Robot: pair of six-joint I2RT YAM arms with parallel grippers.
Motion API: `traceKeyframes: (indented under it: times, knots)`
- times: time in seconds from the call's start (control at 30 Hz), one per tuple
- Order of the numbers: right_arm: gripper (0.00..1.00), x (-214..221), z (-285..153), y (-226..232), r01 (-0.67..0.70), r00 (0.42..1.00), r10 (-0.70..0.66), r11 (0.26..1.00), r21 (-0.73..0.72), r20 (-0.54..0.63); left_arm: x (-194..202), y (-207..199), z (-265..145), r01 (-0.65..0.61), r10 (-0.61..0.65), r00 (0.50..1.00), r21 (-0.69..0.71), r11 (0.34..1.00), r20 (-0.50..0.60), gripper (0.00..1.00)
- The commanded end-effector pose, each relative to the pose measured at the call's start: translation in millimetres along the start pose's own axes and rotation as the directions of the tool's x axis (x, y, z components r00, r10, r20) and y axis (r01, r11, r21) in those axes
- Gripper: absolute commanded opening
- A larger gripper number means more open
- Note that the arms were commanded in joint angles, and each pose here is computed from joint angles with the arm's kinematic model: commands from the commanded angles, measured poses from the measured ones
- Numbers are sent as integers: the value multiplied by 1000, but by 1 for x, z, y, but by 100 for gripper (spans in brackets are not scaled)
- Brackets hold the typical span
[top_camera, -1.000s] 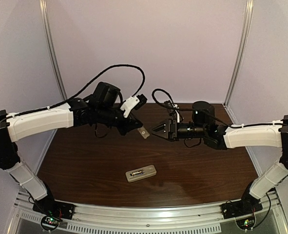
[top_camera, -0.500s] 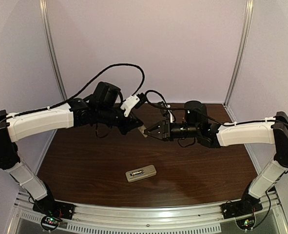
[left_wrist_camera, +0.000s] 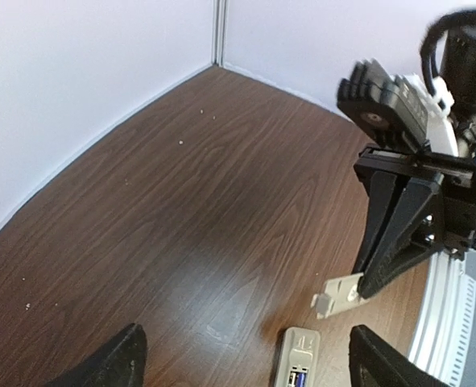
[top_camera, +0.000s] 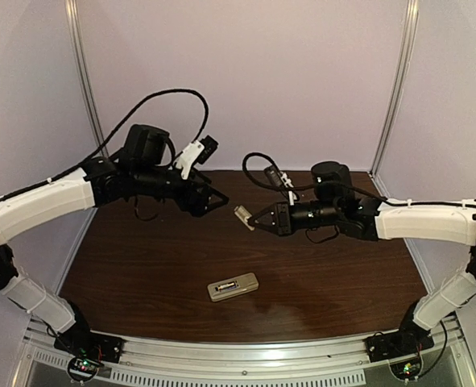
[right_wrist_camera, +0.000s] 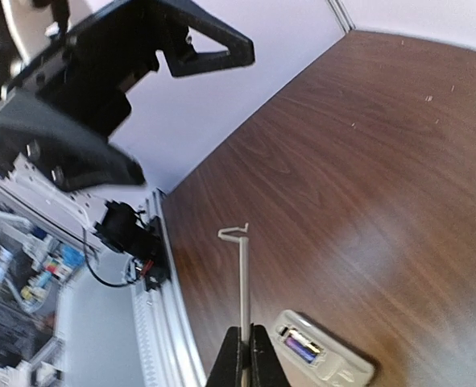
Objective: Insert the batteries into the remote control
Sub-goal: Pass from the right arm to the left
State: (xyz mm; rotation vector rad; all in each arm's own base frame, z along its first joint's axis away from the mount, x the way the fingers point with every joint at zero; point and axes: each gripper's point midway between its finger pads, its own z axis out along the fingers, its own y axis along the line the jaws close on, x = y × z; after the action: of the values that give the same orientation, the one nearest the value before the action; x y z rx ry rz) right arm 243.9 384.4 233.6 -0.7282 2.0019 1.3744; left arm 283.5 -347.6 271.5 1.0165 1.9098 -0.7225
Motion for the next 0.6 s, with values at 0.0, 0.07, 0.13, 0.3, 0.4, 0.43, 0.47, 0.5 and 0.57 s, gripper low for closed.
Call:
traceKeyframes:
  times: [0.0,0.07,0.13,0.3,0.4,0.43,0.47,0.5,0.57]
  knots:
    - [0,0,-25,3,345,939,-339,931,117,-63,-12,-27,-36,25,-32,999,155,988,44,88]
    - [1,7,-32,9,493,869,-481,862,121,-112,-6,-38,-41,45,-50,999,218,975,18,85]
    - [3,8,-38,19,607,794,-597,781,144,-112,0,-52,-47,61,-63,998,295,954,-3,83]
    - [3,13,-43,45,787,613,-776,585,195,-149,8,-77,-57,101,-85,995,433,896,-56,75]
    - [1,25,-39,49,859,508,-824,465,213,-248,13,-87,-60,142,-106,989,489,860,-101,72]
    - [1,29,-39,51,878,474,-835,428,213,-278,16,-91,-61,160,-114,986,515,842,-120,71]
    - [1,34,-39,51,895,442,-842,392,214,-309,18,-96,-63,172,-119,984,542,822,-132,70]
    - [0,37,-40,50,910,409,-848,351,221,-338,21,-101,-65,190,-127,981,570,800,-148,69]
    - [0,42,-43,55,933,347,-863,277,230,-368,26,-109,-68,222,-142,974,609,761,-178,67]
